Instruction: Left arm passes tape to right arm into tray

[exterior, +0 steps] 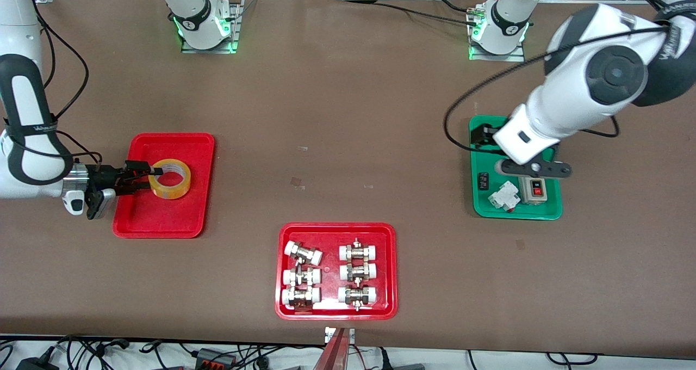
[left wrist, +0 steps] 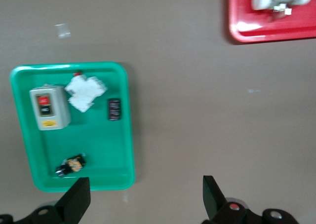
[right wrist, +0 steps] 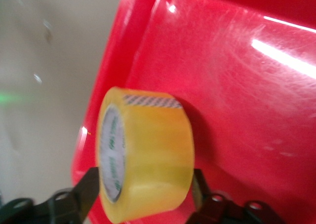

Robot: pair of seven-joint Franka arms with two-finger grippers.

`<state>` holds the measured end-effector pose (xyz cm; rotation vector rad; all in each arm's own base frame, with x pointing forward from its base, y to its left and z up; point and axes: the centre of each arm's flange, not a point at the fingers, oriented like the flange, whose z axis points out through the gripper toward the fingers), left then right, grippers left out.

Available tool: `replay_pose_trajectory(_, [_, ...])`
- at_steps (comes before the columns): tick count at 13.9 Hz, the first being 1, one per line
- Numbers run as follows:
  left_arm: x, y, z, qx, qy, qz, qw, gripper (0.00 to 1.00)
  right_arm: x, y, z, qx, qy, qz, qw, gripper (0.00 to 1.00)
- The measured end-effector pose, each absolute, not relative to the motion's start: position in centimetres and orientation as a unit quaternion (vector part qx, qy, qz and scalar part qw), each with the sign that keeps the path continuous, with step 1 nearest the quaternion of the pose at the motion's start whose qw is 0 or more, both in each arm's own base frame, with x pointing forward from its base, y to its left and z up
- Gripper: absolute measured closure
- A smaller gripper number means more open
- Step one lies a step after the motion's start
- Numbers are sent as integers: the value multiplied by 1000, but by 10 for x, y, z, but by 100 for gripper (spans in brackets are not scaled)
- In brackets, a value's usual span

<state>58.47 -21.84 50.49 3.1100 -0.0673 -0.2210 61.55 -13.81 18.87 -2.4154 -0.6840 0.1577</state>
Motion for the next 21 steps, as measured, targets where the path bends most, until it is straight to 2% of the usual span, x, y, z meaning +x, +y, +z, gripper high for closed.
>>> replay_pose_trajectory(1, [579, -238, 506, 998, -7, -69, 10, 0, 619, -133, 191, -915, -277, 62, 287, 1])
replay_pose_trajectory(5, [585, -243, 505, 990, -105, -61, -70, 0, 638, -108, 233, -916, -341, 67, 199, 0])
replay_pose_trajectory(9, [622, -204, 528, 981, -160, -77, -79, 0, 644, -70, 350, -942, -315, 67, 95, 0])
replay_pose_trajectory(12, [630, -211, 525, 980, -167, -78, -79, 0, 619, -44, 446, -962, -258, 66, 62, 0])
replay_pose_trajectory(15, [635, -195, 527, 982, -154, -80, -80, 0, 586, -16, 520, -982, -174, 64, 33, 0])
replay_pose_trajectory(18, [645, -139, 526, 987, -120, -83, -64, 0, 555, 3, 569, -992, -111, 54, 18, 0])
replay_pose_trajectory(21, [639, -119, 523, 988, -107, -85, -73, 0, 519, 25, 603, -997, -71, 34, 7, 0])
